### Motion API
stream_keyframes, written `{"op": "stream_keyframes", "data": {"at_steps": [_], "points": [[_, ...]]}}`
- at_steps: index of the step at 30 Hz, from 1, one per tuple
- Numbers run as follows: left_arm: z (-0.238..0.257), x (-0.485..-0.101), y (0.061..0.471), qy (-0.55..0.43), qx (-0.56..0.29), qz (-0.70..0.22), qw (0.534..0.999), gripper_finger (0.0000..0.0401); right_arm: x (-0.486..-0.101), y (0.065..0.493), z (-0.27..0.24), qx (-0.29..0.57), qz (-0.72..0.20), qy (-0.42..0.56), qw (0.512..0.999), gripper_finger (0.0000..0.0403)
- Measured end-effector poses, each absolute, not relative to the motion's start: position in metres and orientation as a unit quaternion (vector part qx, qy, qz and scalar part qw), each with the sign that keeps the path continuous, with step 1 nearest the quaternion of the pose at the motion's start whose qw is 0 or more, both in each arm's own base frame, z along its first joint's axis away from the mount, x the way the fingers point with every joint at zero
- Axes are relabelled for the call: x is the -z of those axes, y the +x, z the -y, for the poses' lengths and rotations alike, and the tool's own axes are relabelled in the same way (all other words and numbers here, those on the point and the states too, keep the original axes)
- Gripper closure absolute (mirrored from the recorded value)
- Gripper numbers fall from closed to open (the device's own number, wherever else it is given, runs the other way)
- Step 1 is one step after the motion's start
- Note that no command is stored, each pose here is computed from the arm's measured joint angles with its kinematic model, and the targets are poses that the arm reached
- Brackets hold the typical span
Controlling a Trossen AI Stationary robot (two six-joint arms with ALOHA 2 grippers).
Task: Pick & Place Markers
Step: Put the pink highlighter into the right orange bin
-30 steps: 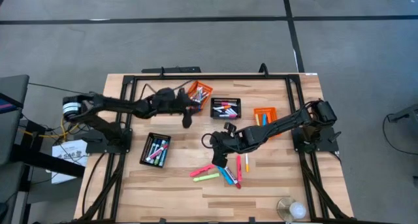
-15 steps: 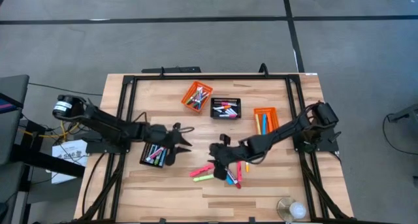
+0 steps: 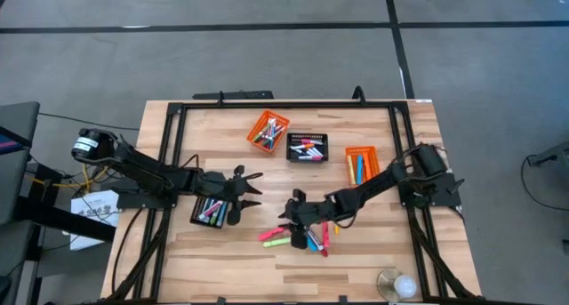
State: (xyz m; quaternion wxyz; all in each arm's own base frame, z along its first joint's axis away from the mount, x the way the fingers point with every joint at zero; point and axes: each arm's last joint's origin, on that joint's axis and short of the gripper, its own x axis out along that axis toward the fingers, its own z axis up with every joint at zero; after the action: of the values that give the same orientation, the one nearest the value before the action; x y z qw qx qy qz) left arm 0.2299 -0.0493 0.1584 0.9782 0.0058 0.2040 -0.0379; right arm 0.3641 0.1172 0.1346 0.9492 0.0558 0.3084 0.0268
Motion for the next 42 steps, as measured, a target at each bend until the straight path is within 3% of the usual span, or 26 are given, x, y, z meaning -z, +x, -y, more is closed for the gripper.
{"op": "stream_keyframes", "data": {"at_steps": [7,18,24,27,34,42], "points": [[0.049,-0.159,0.231,0.014,0.025,-0.198,0.980,0.0214,-0.114,0.380,-0.121,-0.034,-0.363,0.032,0.931,0.0274],[0.048,-0.158,0.231,0.016,0.022,-0.197,0.980,0.0221,-0.111,0.378,-0.117,-0.048,-0.393,0.042,0.917,0.0274],[0.048,-0.158,0.231,0.016,0.021,-0.197,0.980,0.0222,-0.125,0.385,-0.123,-0.054,-0.362,0.043,0.930,0.0274],[0.048,-0.158,0.231,0.016,0.020,-0.197,0.980,0.0224,-0.130,0.384,-0.126,-0.054,-0.394,0.036,0.917,0.0274],[0.048,-0.158,0.231,0.016,0.020,-0.197,0.980,0.0226,-0.148,0.361,-0.125,0.078,-0.578,0.110,0.805,0.0274],[0.048,-0.158,0.231,0.012,0.020,-0.197,0.980,0.0229,-0.164,0.353,-0.135,0.138,-0.588,0.109,0.789,0.0274]]}}
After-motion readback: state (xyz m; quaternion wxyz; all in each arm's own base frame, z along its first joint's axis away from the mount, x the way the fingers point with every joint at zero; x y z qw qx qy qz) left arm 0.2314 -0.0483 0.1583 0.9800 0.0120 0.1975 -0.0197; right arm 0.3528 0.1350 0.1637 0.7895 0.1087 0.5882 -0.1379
